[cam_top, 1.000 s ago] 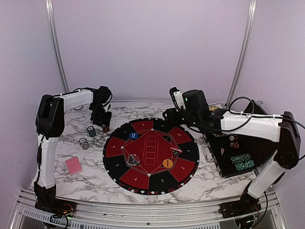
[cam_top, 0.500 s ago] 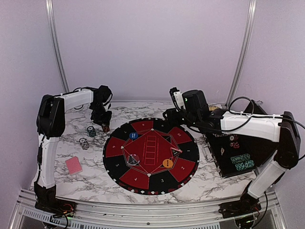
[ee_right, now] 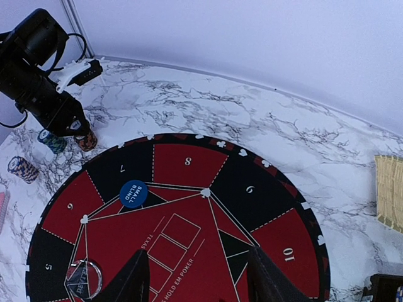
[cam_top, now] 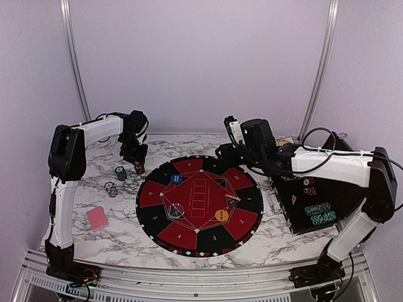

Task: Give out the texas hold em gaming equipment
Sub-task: Pick up the pile of poker chips from the pile of poker chips, then place the poker chips pile at the small blind area.

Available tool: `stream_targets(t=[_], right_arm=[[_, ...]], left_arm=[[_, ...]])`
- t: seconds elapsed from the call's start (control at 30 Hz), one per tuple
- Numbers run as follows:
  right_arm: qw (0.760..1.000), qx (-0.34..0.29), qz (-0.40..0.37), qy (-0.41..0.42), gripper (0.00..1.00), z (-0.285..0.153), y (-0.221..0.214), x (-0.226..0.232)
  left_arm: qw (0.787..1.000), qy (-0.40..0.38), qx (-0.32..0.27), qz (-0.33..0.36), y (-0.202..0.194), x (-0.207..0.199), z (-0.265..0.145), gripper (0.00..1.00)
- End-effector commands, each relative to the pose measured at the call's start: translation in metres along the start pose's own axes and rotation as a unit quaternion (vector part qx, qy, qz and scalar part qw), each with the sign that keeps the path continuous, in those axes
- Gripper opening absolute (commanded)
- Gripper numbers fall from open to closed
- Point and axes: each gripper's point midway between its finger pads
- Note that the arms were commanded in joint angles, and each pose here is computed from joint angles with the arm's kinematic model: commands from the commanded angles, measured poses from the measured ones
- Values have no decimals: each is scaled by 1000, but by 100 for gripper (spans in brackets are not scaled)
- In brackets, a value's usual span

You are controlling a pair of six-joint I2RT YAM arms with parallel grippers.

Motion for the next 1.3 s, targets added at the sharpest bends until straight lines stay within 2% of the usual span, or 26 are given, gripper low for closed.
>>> stream_targets(t=[0.0, 0.33, 0.6, 0.97, 1.27], right_arm=[[1000, 1, 5, -12, 51, 4, 0, -6], [1000, 0, 5, -15, 51, 3, -1, -7], [1000, 2, 4, -14, 51, 3, -3, -7], [1000, 11, 2, -16, 51, 0, -12, -10], [1000, 14, 10, -16, 52, -3, -18, -12]], left_arm=[[1000, -4, 5, 4, 1, 1, -6, 36], [1000, -13, -2, 12, 13, -11, -11, 36], [999, -26, -8, 31, 27, -42, -6, 36], [997, -51, -18, 60, 36, -102, 18, 36], [996, -48, -16, 71, 35, -114, 34, 37]])
Point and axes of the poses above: each gripper's point midway between its finger pads, its own z axis out along the fingers, its own x axis along the line the jaws close on, y = z × x, and after that the axes turned 1 degree about z, right-handed
